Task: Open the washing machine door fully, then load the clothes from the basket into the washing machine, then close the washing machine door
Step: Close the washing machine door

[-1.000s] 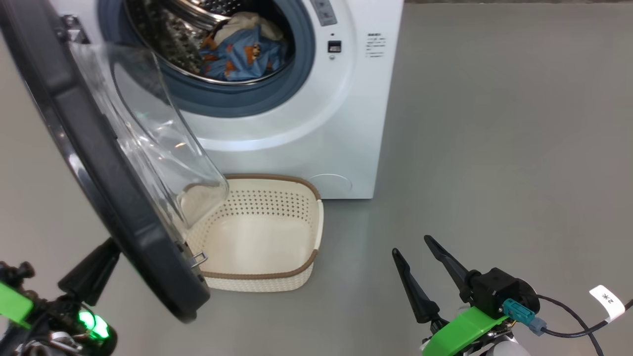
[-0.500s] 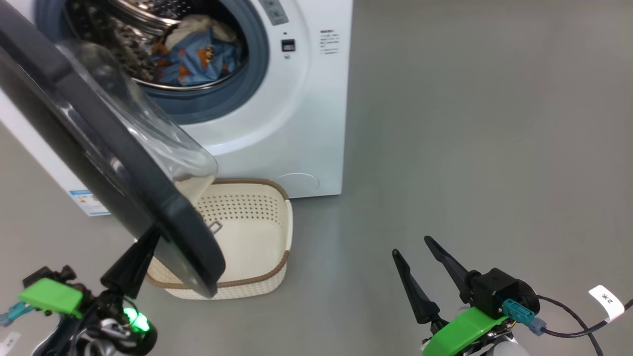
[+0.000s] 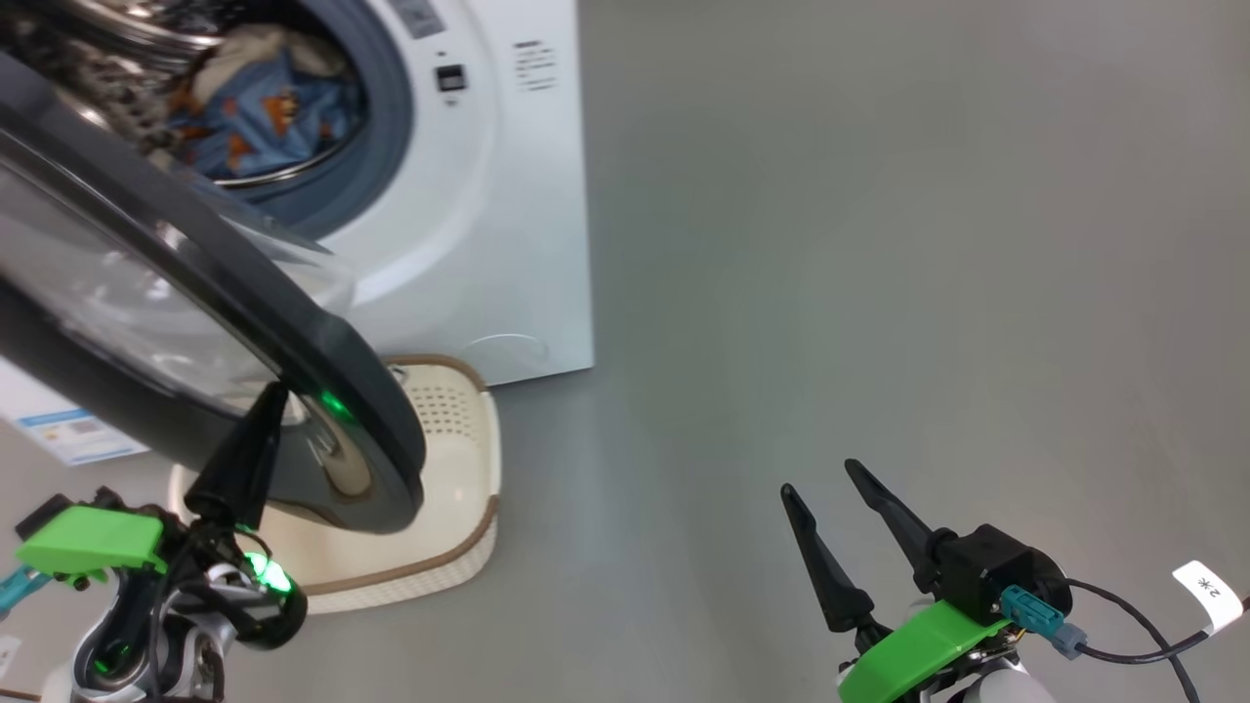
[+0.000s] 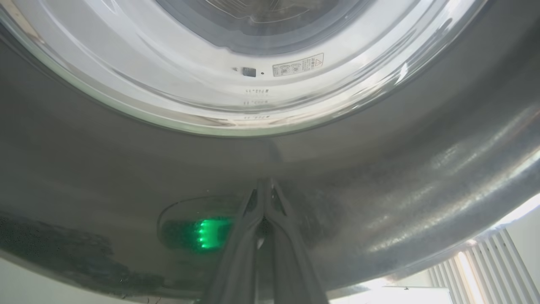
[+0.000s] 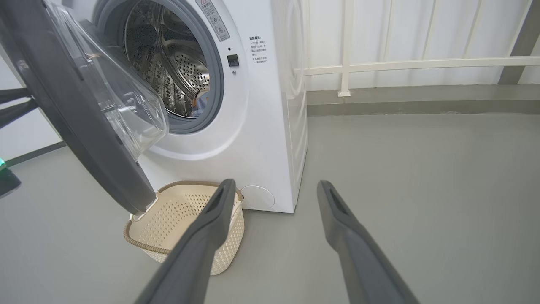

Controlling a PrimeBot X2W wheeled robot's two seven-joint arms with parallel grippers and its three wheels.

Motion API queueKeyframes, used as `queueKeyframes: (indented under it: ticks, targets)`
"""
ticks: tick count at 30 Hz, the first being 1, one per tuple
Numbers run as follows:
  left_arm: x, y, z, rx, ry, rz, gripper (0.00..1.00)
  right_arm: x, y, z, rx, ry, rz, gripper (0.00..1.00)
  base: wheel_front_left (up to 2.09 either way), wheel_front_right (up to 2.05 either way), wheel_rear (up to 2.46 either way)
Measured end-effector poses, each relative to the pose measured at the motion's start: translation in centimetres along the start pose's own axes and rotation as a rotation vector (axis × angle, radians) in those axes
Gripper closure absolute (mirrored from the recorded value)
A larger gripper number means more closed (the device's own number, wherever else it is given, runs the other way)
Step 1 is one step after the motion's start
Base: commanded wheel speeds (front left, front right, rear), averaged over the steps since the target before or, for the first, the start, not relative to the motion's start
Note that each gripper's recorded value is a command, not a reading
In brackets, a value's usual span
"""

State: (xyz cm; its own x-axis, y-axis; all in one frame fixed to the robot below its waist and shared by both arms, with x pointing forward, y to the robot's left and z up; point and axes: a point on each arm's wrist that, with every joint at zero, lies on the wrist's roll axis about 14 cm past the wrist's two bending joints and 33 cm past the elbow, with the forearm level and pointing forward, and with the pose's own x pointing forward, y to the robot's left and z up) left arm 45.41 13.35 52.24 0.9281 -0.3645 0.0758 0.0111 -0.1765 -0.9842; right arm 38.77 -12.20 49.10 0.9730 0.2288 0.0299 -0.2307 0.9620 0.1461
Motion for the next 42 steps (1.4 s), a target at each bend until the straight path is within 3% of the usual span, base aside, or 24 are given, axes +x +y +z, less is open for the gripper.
queueKeyframes:
  ticks: [23,34,42]
  targets:
    - [6.7,-0.6,-3.6,-0.019,-0.051,-0.023,1.00,-3.4,-5.4,0.9,0.002,-0.020,-0.187,0.00,0.00,0.00,0.00]
    - [5.3,-1.5,-3.3,-0.004,-0.050,-0.042,1.00,-3.3,-5.5,1.7,0.004,-0.046,-0.190,0.00,0.00,0.00,0.00]
    - [2.0,-1.7,-2.7,0.088,-0.072,-0.038,1.00,-3.3,-4.2,1.6,0.014,-0.052,-0.156,0.00,0.00,0.00,0.00]
